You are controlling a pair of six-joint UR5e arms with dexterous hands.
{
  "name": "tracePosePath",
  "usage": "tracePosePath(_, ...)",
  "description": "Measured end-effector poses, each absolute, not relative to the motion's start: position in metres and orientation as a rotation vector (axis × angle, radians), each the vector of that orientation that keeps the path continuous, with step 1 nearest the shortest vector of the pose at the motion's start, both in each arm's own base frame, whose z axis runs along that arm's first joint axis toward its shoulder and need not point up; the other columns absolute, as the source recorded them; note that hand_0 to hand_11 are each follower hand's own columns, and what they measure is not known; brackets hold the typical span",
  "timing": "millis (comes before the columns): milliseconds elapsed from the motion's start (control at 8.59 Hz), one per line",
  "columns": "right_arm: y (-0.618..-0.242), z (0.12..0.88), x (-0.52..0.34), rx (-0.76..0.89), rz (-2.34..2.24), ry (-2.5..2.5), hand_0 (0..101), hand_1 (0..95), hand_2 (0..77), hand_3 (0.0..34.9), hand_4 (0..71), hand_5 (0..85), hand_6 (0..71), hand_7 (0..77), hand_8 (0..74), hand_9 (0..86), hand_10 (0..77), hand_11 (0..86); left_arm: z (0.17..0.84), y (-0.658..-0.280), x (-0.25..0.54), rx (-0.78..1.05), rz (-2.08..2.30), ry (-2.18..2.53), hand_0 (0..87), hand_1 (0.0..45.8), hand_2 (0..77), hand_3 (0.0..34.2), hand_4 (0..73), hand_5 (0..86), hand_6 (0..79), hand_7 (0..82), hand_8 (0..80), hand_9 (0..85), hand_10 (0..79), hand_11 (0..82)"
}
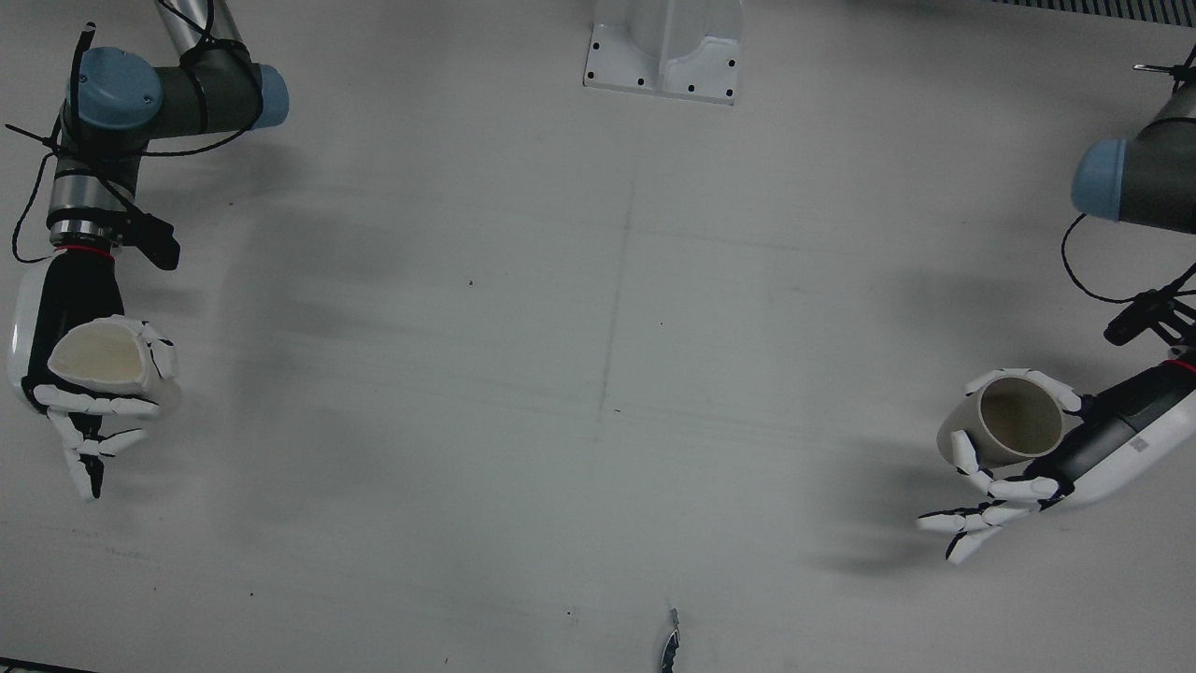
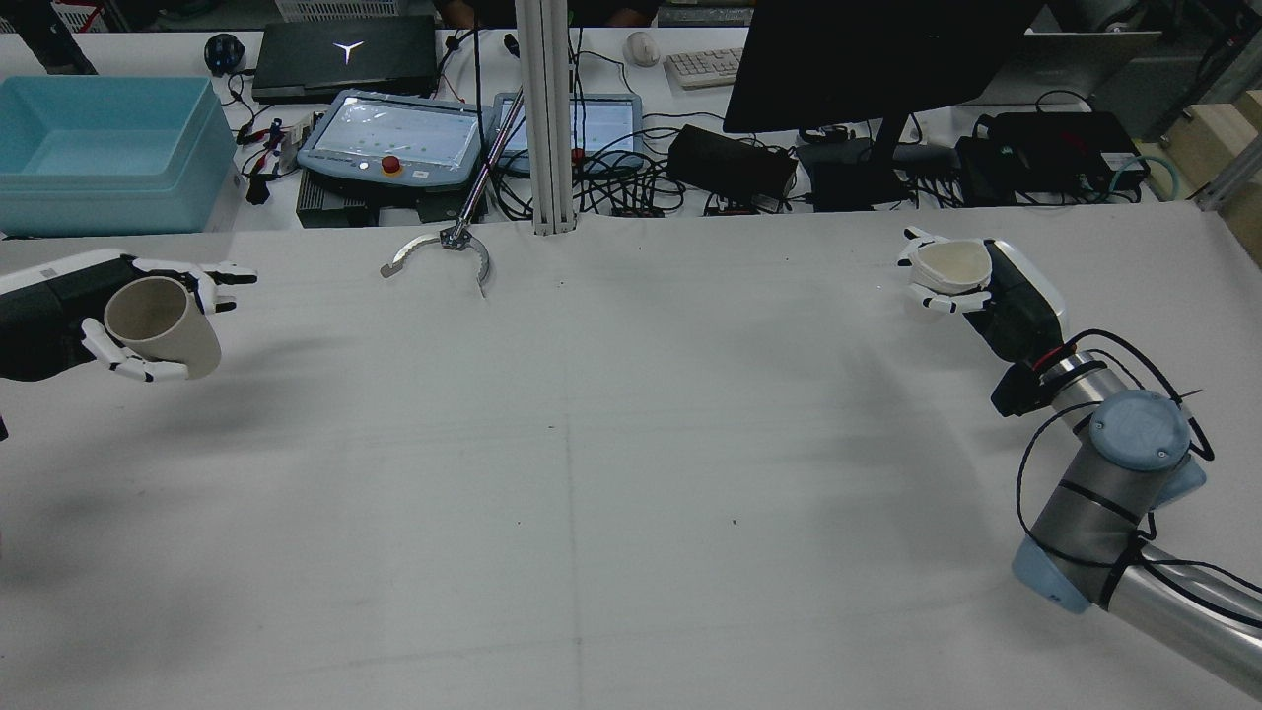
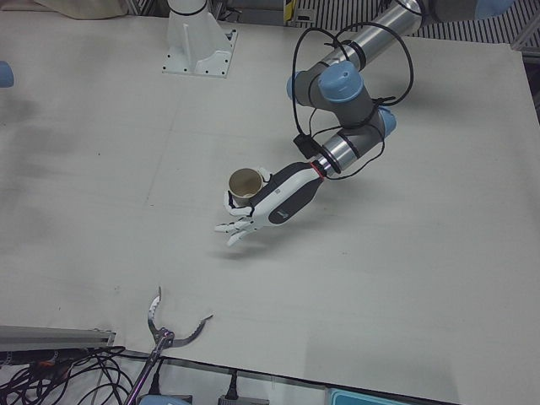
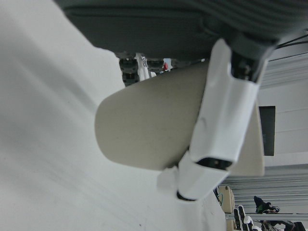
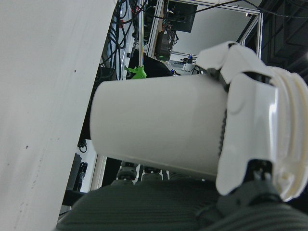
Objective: Pour water
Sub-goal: 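Bring the beige cup and white cup toward each other mid-table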
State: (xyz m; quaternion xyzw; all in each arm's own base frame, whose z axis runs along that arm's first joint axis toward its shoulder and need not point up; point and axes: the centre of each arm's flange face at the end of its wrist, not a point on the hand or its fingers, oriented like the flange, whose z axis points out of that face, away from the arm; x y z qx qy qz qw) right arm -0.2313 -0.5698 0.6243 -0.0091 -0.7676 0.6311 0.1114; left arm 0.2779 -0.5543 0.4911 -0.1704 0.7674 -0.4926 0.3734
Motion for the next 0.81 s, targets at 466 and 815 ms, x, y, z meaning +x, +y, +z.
tracePosePath(466,-0.573,0.595,-0.24,-0.057,1.82,-2.305,62,22.4,38.2,0.0,69.8,10.4,37.1,44.7,12.5,13.6,6.0,9.8,0.444,-0.537,0.357,-0.501,-1.205,1.956,79.6,21.8,38.2,0.0,42.0,46.9,13.6,15.8,4.4,1.1,8.2,15.8)
tracePosePath(815,-0.564,0.56,-0.259,-0.106,1.783,-2.333,62,22.4,37.6,0.0,69.8,10.4,37.6,45.8,12.5,13.6,6.0,9.8,0.382,-0.509,0.44,-0.581,-1.15,1.95,80.1,21.8,38.7,0.0,42.0,46.9,13.6,14.7,4.4,1.1,8.2,14.7)
